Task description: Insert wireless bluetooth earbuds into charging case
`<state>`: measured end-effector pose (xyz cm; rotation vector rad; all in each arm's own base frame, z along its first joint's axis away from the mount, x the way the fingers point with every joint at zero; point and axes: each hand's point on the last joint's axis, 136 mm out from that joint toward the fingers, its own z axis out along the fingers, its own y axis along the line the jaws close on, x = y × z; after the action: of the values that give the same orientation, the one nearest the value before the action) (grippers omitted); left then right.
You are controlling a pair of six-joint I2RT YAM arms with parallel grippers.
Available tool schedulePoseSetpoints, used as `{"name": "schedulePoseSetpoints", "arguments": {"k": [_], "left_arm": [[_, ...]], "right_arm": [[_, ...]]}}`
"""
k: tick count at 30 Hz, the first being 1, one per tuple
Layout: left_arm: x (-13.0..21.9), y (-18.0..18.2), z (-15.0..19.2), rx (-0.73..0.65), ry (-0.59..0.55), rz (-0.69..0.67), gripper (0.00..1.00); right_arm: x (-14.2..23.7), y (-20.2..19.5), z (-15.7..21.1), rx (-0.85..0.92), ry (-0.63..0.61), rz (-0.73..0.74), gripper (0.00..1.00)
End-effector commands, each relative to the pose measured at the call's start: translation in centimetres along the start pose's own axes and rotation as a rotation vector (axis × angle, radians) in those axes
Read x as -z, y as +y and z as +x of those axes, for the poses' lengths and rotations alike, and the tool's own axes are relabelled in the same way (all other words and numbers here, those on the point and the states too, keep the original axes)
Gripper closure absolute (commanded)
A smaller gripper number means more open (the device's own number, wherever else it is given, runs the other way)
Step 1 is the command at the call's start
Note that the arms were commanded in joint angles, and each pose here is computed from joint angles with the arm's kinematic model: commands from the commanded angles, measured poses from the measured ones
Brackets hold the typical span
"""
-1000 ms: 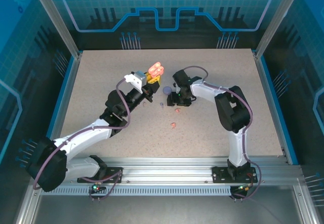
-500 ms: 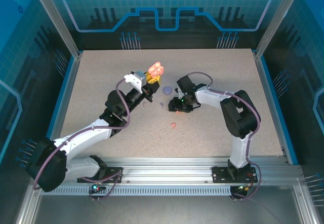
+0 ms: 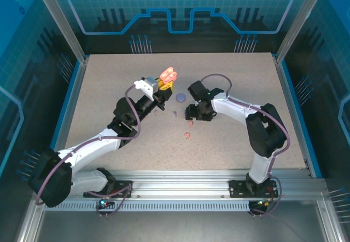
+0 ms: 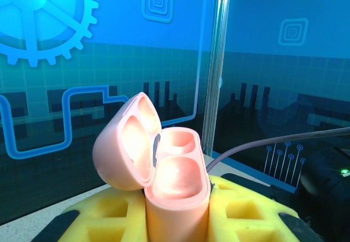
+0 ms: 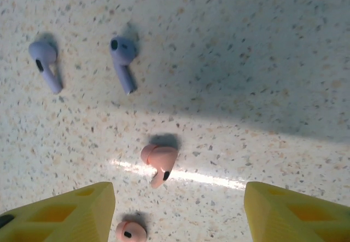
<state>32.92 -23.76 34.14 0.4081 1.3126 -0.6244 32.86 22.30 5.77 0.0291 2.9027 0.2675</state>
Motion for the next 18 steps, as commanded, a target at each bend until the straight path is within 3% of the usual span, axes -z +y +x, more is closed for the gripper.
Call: {"name": "schedulePoseSetpoints", "arguments": {"k": [1,18], "left_arm": [[0.1,0.3,-1.5,-0.022,-0.049,-0.011,1.0],[0.1,0.4,-1.2,-0.012,-0.063,-0.012,1.0]], "right_arm": [[-0.9,-0.3,1.1,-0.067,0.047,0.093,0.36],[-3.5,-0.6,1.9,-0.228,0.056,0.323,0.45]]}}
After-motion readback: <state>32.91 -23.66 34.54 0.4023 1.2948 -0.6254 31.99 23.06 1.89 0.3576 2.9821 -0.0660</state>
